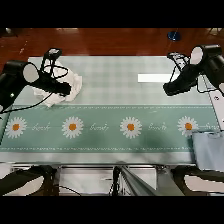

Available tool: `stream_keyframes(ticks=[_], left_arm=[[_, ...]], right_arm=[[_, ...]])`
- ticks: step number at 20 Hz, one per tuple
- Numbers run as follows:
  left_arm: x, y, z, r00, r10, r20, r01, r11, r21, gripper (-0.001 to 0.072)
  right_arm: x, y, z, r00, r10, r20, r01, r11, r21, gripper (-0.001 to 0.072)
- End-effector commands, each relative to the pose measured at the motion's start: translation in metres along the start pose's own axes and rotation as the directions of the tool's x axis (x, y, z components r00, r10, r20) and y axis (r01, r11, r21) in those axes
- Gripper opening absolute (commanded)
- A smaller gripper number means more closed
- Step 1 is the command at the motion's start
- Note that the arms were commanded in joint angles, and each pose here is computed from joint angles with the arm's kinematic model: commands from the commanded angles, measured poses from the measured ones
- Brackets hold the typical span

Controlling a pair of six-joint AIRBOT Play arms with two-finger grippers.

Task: Fold the shirts.

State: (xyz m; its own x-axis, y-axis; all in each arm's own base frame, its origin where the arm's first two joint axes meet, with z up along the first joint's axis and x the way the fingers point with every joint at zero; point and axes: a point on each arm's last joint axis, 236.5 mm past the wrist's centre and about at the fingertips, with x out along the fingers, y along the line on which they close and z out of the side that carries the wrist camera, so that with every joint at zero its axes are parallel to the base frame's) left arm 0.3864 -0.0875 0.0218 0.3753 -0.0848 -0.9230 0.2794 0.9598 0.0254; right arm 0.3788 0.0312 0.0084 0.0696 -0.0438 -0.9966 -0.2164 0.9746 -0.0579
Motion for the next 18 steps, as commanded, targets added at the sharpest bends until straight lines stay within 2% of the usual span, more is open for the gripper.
stream_keyframes(ticks=[1,12,13,14,16,18], left_arm=[[0.0,0.0,0.004,1.0,0.001,0.016,-0.001,1.0,0.001,0.0468],[0.004,0.003,0.019,0.997,0.011,0.075,-0.011,1.0,0.004,0.0469],[0.002,0.008,0.033,0.99,0.033,0.134,-0.035,0.999,0.013,0.0527],[0.0,0.013,0.05,0.978,0.048,0.205,-0.052,0.999,0.015,0.0711],[-0.007,0.023,0.086,0.933,0.069,0.353,-0.075,0.997,0.003,0.072],[0.001,0.033,0.095,0.919,0.084,0.385,-0.086,0.996,-0.012,0.072]], right_arm=[[0.0,0.001,0.001,1.0,0.001,0.002,-0.001,1.0,-0.001,0.0335],[0.0,0.0,0.005,1.0,-0.001,0.02,0.001,1.0,-0.001,0.0335],[0.0,0.0,0.006,1.0,-0.002,0.025,0.002,1.0,-0.001,0.0335],[0.0,0.0,0.007,1.0,-0.002,0.029,0.002,1.0,-0.001,0.0335],[0.0,0.0,0.008,0.999,-0.002,0.032,0.002,1.0,-0.001,0.0335],[0.0,0.0,0.008,0.999,-0.002,0.033,0.002,1.0,-0.001,0.0335]])
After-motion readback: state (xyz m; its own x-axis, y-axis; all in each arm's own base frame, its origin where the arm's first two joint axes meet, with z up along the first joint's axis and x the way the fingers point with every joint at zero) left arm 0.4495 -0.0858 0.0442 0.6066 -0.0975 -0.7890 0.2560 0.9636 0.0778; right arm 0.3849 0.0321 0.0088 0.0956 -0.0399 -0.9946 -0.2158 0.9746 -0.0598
